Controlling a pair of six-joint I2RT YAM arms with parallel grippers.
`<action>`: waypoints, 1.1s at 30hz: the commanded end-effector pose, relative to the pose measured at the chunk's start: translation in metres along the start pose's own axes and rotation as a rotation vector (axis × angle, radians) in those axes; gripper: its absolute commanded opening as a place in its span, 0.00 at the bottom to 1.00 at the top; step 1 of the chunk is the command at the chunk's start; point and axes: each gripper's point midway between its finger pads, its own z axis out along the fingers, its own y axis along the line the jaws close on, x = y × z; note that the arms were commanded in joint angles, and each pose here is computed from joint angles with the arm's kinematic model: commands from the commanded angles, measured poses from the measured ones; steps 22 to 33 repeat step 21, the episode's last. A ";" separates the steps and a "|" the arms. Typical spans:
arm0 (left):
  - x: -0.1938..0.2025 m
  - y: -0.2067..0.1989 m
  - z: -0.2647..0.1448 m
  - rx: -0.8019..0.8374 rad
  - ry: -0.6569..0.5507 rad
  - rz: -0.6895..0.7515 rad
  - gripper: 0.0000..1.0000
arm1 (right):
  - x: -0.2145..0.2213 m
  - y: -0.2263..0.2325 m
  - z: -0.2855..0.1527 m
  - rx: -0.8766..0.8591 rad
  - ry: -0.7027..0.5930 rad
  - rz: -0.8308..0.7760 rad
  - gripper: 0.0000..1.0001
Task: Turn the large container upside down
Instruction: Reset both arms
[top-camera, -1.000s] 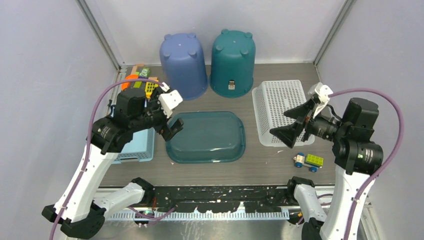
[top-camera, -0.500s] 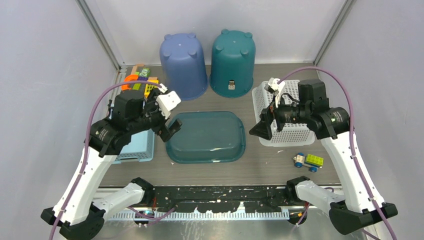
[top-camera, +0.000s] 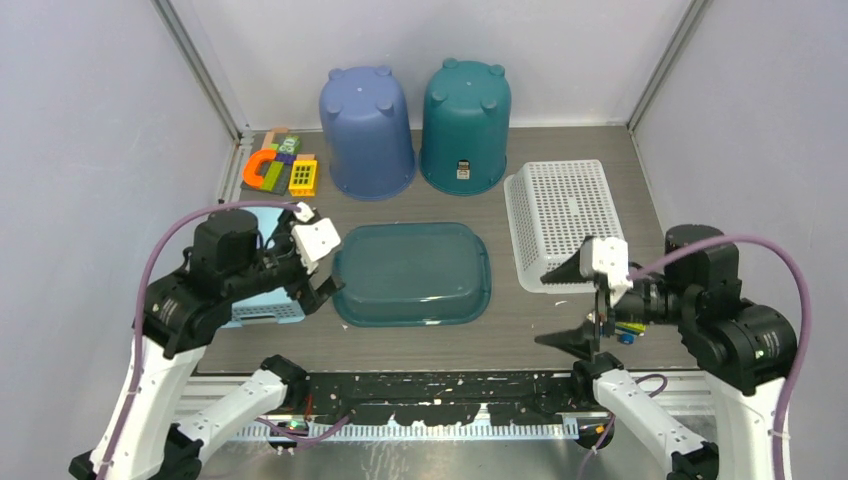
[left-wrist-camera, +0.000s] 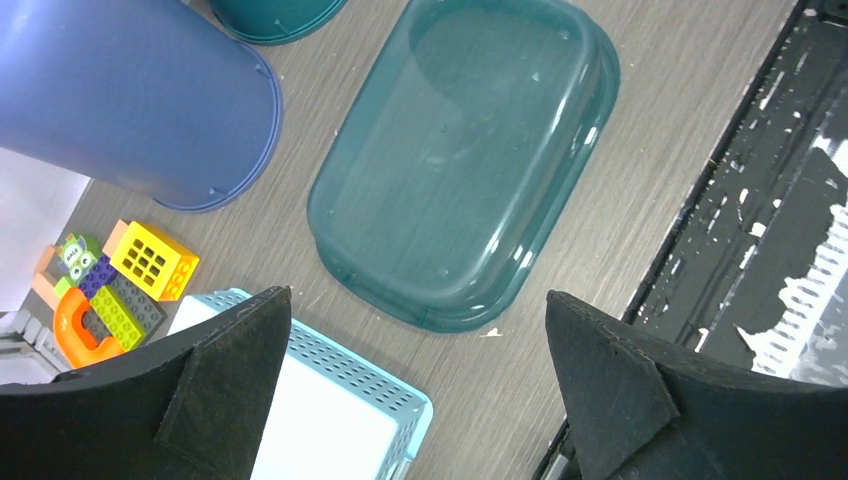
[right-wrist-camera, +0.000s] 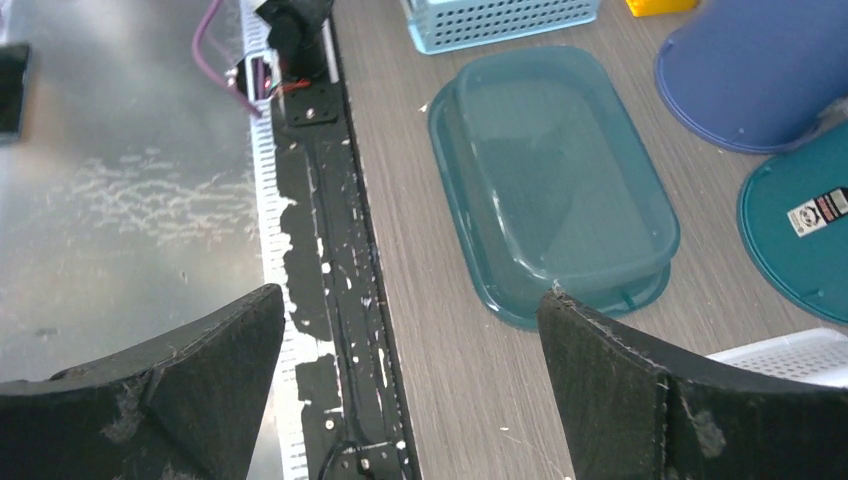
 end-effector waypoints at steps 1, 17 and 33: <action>-0.002 -0.018 -0.023 0.037 -0.053 0.046 1.00 | 0.021 0.035 -0.009 -0.129 0.035 -0.125 1.00; 0.008 -0.045 -0.025 0.139 -0.097 0.061 1.00 | 0.036 0.069 -0.020 -0.179 0.020 -0.209 1.00; 0.007 -0.047 -0.028 0.143 -0.106 0.059 1.00 | 0.036 0.067 -0.018 -0.186 0.016 -0.197 1.00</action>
